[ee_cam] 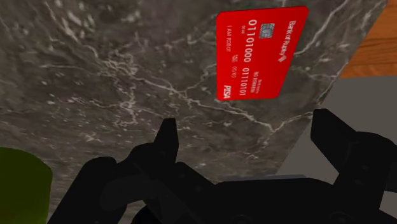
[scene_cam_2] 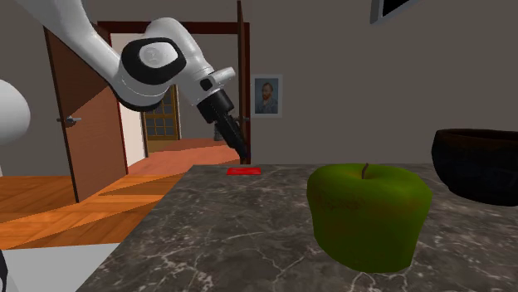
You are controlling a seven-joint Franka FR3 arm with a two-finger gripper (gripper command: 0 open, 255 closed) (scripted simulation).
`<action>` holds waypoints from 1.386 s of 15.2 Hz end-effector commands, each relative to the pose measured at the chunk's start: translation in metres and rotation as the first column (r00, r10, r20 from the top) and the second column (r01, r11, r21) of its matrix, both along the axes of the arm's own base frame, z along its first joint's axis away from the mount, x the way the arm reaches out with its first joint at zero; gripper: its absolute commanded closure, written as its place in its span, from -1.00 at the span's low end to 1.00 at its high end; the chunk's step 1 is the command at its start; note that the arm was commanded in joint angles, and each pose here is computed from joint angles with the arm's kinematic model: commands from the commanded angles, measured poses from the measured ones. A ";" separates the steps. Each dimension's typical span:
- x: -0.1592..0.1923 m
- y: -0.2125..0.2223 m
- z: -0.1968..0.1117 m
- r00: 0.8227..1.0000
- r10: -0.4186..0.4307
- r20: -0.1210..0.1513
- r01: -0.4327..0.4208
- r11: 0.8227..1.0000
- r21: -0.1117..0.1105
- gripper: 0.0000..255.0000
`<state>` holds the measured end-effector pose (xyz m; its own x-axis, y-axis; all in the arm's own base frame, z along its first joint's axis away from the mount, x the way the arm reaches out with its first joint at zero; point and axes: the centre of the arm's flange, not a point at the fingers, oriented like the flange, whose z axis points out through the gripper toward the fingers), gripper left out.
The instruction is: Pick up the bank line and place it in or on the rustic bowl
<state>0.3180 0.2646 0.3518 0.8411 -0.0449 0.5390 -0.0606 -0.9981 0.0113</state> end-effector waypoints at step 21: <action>0.020 0.007 -0.041 1.000 -0.002 0.013 0.002 1.000 0.005 1.00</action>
<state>0.3425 0.2724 0.3149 0.8259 -0.0553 0.5611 -0.0657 -0.9978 -0.0016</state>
